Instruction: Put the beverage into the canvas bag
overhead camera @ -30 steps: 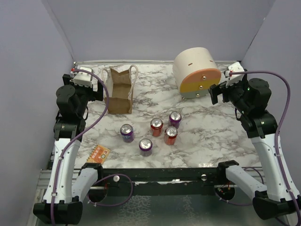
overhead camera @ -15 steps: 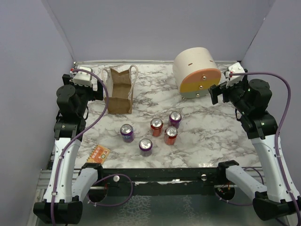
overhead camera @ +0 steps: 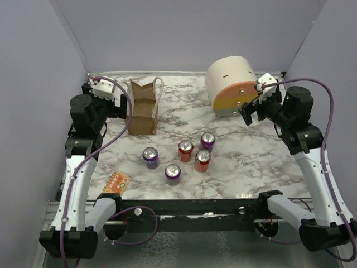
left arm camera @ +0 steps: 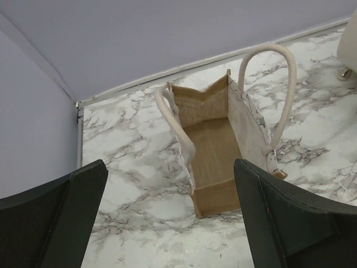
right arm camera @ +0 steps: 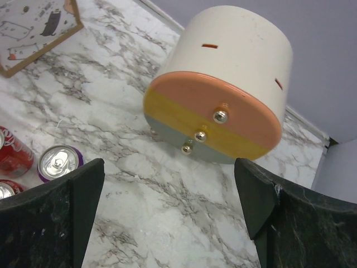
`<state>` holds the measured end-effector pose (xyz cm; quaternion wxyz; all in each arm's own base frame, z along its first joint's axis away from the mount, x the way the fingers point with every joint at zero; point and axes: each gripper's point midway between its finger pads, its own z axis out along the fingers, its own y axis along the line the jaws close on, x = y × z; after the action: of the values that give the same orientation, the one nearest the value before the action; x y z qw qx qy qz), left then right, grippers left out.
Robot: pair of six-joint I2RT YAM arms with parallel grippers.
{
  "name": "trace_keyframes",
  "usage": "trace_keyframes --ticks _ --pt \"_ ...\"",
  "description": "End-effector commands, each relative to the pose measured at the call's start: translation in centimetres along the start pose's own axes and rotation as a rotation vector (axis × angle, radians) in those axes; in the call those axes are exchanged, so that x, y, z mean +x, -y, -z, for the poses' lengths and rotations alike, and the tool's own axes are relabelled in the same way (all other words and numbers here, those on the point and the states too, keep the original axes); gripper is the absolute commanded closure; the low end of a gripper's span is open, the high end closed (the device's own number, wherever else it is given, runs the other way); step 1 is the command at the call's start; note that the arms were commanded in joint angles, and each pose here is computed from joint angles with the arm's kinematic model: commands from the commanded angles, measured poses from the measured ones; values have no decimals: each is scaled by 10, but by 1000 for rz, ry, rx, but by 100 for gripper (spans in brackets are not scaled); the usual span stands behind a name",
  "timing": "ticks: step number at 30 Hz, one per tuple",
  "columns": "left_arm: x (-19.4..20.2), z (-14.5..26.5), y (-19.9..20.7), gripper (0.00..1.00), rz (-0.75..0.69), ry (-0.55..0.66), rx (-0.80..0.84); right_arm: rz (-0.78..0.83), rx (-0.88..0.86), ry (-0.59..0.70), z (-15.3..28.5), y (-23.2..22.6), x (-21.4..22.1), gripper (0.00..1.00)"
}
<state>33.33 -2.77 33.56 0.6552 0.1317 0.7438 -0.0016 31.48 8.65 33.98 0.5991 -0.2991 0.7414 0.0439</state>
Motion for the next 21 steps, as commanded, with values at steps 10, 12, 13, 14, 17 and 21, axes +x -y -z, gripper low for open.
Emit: trace_keyframes --ticks 10,12,13,14,17,21 --pt "18 -49 65 2 92 -134 264 -17 -244 123 -31 -45 10 0" --pt "23 -55 79 4 98 -153 298 -20 -249 132 -32 -49 17 0" --pt "25 -58 85 4 99 -158 310 -25 -245 136 -33 -51 21 0" --pt "27 -60 91 5 100 -165 316 -31 -238 146 -33 -51 23 0" --pt "33 -68 112 10 91 -188 340 -28 -235 163 -30 -55 27 0" --pt "48 -80 130 14 98 -229 356 -32 -270 149 -27 -64 35 1"
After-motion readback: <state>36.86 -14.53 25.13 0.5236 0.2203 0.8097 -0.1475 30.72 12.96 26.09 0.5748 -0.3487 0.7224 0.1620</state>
